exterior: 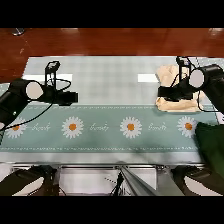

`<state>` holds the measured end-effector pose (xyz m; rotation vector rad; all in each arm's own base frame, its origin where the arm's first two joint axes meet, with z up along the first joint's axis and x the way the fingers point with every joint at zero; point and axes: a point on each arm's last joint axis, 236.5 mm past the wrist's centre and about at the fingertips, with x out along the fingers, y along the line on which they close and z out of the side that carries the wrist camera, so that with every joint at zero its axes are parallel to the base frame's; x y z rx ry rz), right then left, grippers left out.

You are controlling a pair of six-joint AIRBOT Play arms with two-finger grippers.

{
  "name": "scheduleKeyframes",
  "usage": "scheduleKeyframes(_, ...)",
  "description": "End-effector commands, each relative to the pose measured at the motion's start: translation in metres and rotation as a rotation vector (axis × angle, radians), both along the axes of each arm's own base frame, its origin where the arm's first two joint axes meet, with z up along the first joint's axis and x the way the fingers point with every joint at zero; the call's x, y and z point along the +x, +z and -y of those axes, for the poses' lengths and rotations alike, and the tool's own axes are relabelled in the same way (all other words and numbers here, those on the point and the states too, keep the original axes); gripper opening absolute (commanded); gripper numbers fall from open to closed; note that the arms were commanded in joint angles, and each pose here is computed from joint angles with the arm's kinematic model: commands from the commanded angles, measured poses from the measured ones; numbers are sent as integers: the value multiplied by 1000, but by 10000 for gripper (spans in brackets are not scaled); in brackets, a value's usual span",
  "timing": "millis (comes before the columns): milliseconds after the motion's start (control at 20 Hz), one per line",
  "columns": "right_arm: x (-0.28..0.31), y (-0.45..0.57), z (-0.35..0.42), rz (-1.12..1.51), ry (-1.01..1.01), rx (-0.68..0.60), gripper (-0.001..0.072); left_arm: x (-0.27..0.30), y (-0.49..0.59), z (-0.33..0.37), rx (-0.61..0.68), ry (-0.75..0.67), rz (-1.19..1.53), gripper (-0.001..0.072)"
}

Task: Fold the shirts.

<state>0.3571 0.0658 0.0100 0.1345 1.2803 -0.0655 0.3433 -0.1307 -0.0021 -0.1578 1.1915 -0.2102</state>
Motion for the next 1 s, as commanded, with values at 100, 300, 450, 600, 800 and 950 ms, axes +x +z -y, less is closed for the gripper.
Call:
scheduleKeyframes(100,0,0,0,1,-1,0,18,0,-1,0,0,1,-1,19)
scheduleKeyframes(300,0,0,0,1,-1,0,19,0,-1,0,1,1,-1,19)
scheduleKeyframes(450,0,0,0,1,-1,0,19,0,-1,0,0,1,-1,19)
scheduleKeyframes(600,1,0,0,2,-1,1,19,0,-1,0,0,1,-1,19)
scheduleKeyframes(800,18,7,1,82,5,-4,19,0,-1,0,1,1,-1,19)
scheduleKeyframes(950,27,10,-2,120,6,6,19,0,0,0,0,1,0,19)
